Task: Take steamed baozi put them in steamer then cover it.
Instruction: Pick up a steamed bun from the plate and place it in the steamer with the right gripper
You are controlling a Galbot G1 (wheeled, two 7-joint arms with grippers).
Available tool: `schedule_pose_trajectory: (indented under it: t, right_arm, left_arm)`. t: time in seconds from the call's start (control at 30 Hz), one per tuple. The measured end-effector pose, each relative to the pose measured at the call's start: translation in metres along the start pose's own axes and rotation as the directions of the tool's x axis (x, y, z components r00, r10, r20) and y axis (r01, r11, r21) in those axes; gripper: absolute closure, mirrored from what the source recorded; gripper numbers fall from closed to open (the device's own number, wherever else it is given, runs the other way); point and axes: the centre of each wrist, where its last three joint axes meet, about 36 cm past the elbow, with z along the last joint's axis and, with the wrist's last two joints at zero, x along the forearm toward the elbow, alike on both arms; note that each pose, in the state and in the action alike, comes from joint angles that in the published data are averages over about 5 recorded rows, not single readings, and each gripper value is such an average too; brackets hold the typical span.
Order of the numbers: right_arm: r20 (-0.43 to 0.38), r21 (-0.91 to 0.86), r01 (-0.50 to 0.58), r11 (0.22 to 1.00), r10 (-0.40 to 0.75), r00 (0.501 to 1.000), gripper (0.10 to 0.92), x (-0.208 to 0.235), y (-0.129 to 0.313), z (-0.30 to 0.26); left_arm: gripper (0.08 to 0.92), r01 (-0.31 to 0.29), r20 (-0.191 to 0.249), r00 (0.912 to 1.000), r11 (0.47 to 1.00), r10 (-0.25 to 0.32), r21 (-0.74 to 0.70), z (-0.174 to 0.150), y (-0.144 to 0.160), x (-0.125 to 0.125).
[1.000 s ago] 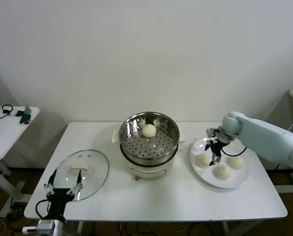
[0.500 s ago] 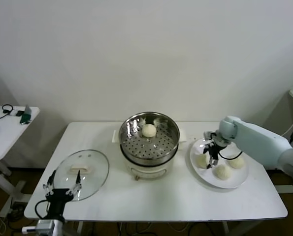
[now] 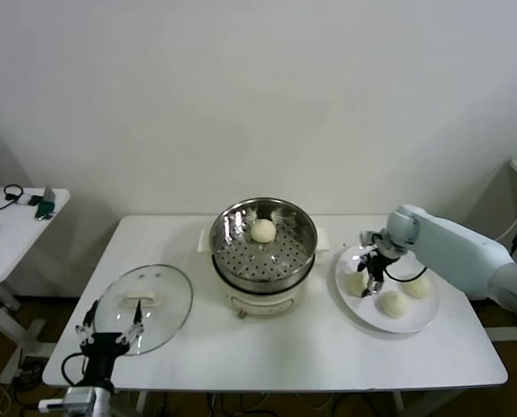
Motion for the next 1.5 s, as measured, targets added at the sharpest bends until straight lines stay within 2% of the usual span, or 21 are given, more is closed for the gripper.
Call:
schedule_pose_trajectory:
  t: [0.2, 0.43, 0.67, 0.83, 1.13, 1.5]
  right_arm:
    - [0.021, -0.014, -0.028, 1.000, 0.028, 0.999, 0.301, 0.032, -0.009, 0.000]
    - [0.061, -0.006, -0.083, 0.997, 0.083, 0.995, 0.301, 0.103, -0.030, -0.018]
    - [0.114, 0.012, -0.134, 0.991, 0.132, 0.985, 0.301, 0.178, -0.045, -0.053]
    - [0.159, 0.032, -0.151, 0.988, 0.144, 0.977, 0.301, 0.211, -0.048, -0.092]
    - [0.221, 0.099, -0.153, 0.983, 0.129, 0.967, 0.301, 0.222, -0.050, -0.190]
    - [0.219, 0.195, -0.117, 0.974, 0.073, 0.973, 0.299, 0.181, -0.036, -0.288]
  left_arm:
    - [0.177, -0.001, 0.003, 1.0000, 1.000, 0.001, 0.007, -0.001, -0.002, 0.000]
    - [0.177, -0.012, 0.007, 0.9999, 1.000, 0.012, 0.018, -0.003, -0.008, -0.001]
    - [0.177, -0.024, 0.012, 0.9996, 0.999, 0.024, 0.024, -0.005, -0.013, -0.003]
    - [0.177, -0.030, 0.011, 0.9995, 0.999, 0.030, 0.027, -0.005, -0.014, -0.002]
    - [0.177, -0.046, 0.039, 0.9982, 0.999, 0.045, 0.020, -0.013, -0.012, -0.004]
    - [0.177, -0.054, 0.056, 0.9971, 0.998, 0.052, 0.024, -0.019, -0.014, -0.005]
